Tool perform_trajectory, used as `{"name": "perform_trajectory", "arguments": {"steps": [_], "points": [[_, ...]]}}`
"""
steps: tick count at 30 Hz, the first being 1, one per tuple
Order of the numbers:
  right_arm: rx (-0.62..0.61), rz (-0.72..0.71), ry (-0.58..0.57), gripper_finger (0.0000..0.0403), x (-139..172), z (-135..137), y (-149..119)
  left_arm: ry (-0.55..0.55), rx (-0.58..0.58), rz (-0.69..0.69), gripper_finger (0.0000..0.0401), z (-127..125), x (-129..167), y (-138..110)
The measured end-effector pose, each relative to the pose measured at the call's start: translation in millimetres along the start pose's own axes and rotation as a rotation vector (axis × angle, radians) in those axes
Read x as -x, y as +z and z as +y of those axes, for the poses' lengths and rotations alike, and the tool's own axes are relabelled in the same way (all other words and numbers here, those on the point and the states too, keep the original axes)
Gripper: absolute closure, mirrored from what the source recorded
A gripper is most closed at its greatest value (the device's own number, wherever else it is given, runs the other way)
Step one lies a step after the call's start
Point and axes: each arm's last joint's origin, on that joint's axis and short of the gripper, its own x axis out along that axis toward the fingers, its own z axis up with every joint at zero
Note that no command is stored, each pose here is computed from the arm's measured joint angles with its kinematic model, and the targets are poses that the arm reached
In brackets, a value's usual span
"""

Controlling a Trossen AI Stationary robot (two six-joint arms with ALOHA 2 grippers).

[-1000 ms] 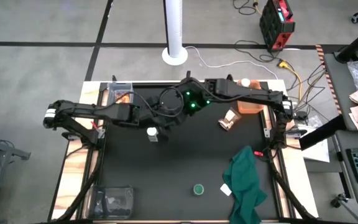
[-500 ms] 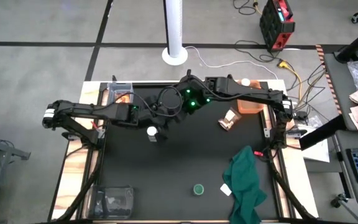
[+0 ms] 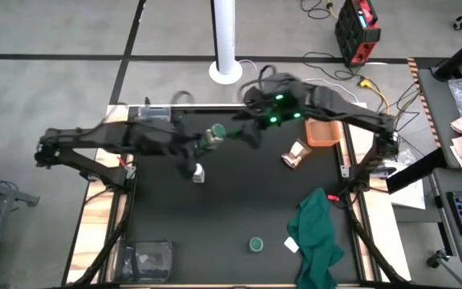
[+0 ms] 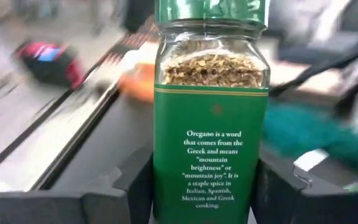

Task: Sort spices by type
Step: Put the top green seasoning bottle into the black bin

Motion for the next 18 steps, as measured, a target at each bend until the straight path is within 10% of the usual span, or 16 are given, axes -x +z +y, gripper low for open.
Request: {"name": "perform_trajectory", "arguments": {"steps": [18], "points": [[0.337, -0.367, 0.161, 0.0076, -33.7, 35.7, 21.2, -0.139, 0.008, -0.295, 0.0218, -1.2, 23.2, 28.8]]}}
